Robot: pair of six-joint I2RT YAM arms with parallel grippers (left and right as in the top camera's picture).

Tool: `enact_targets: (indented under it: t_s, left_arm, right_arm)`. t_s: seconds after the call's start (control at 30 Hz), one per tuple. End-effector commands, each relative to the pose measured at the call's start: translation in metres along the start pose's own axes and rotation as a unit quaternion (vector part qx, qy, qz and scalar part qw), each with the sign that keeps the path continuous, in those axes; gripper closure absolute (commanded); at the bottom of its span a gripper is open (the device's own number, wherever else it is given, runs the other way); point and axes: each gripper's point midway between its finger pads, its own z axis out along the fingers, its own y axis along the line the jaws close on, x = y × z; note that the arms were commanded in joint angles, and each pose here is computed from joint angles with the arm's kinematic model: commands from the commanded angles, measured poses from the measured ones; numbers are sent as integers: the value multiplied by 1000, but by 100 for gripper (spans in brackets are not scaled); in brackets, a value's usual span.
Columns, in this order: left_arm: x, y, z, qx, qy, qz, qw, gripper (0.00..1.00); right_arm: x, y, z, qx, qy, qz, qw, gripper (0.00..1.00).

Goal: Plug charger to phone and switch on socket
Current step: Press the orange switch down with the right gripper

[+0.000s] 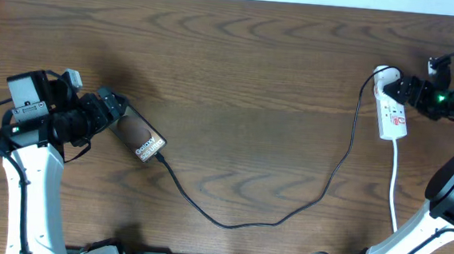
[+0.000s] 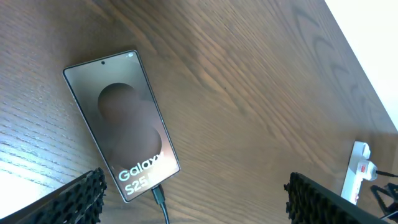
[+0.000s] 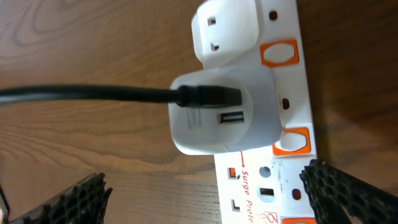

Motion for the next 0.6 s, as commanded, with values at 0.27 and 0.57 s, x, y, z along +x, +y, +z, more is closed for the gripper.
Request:
enact_targets:
  t_s: [0.27, 0.57]
  left_arm:
    - [2, 0, 2, 4, 7, 5, 1000, 9]
    - [2, 0, 2, 4, 7, 5, 1000, 9]
  right_arm:
    - [12, 9, 22, -23, 8, 7, 1000, 1]
    - [7, 11, 25, -19, 2, -3, 1000, 1]
